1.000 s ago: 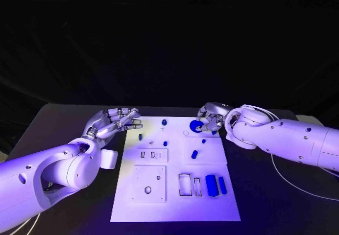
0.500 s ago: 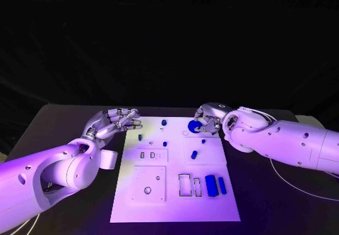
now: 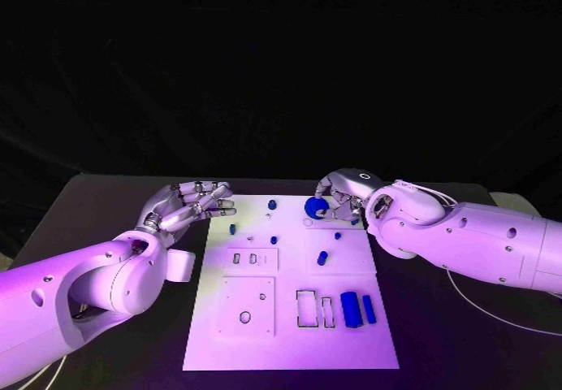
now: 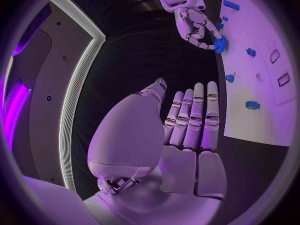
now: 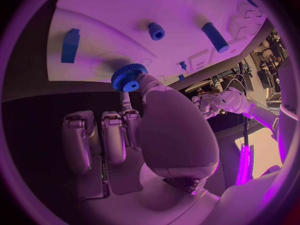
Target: Assemble the parts on the task board
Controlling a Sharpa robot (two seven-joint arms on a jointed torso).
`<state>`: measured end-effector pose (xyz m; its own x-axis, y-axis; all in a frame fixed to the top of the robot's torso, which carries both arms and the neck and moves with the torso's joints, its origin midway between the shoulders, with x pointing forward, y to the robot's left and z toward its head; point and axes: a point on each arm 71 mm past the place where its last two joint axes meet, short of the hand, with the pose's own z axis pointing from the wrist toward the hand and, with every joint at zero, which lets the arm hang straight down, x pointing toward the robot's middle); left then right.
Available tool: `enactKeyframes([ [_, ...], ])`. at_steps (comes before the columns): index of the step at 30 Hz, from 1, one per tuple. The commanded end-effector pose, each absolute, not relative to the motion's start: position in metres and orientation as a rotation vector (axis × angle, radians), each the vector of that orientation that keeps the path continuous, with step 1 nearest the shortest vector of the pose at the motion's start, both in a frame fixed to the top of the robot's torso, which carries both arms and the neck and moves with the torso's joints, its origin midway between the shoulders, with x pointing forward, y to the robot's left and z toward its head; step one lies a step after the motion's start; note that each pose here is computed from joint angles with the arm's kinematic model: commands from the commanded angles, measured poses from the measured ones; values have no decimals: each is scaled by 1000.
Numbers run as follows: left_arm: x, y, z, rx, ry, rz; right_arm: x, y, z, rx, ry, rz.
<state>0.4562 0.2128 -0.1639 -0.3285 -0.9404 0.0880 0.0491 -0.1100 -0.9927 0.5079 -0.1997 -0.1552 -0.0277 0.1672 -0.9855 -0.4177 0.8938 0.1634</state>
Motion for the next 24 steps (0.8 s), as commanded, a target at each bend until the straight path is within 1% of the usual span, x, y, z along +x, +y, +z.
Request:
enactKeyframes([
  [1,456,210,-163,-1050,1353,-1585,502,-189,-146,-272,1431,471],
  [5,456,209,-163,-1050,1354,-1586,497,-169,-142,-338,1379,492],
  [13,456,208,-163,-1049,1356,-1590,498,-141,-142,-396,1345,516],
  [18,456,207,-163,-1048,1357,-1592,501,-125,-145,-429,1334,523],
  [24,456,206,-163,-1047,1354,-1592,502,-108,-154,-452,1345,538],
])
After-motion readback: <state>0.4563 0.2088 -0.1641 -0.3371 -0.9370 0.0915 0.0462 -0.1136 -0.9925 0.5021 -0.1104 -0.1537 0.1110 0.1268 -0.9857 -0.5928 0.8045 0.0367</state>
